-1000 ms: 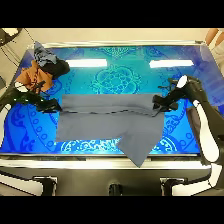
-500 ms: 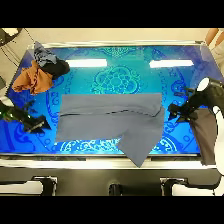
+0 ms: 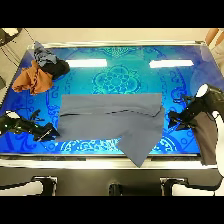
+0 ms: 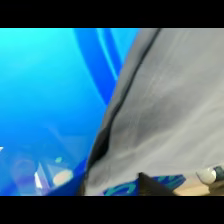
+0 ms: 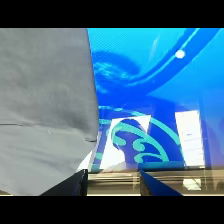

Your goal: Fold the shirts.

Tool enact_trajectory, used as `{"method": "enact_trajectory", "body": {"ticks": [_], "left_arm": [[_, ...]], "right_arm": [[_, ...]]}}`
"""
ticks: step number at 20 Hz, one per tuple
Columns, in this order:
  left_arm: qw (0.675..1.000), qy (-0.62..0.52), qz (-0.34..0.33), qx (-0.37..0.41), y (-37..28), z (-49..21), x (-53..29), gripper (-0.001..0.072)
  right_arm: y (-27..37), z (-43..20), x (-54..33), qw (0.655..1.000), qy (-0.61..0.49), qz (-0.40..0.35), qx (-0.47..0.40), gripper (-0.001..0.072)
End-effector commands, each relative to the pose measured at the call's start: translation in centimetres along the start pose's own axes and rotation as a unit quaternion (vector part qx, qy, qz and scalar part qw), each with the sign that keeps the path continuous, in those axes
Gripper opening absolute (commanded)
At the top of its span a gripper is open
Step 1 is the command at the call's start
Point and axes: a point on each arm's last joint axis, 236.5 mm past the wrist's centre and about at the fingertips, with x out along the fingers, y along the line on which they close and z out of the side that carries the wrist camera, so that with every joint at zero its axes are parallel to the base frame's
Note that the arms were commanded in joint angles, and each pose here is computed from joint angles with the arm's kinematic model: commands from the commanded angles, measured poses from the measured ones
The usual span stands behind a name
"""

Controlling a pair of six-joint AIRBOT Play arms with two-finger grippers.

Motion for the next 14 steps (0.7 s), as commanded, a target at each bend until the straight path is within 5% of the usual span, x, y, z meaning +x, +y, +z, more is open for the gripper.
{"method": "enact_trajectory", "body": {"ticks": [1, 2, 5, 14], "left_arm": [[1.000, -0.013, 0.000, 0.006, -0.6, 0.5, 0.9, 0.0199], [1.000, -0.019, 0.001, 0.007, -0.6, 0.7, 0.8, 0.0042], [1.000, -0.031, 0.004, 0.007, -0.4, 1.3, 0.8, 0.0030], [0.999, -0.032, 0.004, 0.009, -0.4, 1.3, 0.8, 0.0029]], "right_arm": [[0.6, -0.6, 0.2, 1.000, 0.007, 0.015, -0.002, 0.0402], [1.4, -1.2, 0.6, 0.999, 0.010, 0.033, -0.007, 0.0416], [4.1, -4.6, 3.2, 0.994, 0.016, 0.103, -0.014, 0.0506], [6.9, -9.5, 10.9, 0.979, 0.003, 0.200, 0.048, 0.0490]]}}
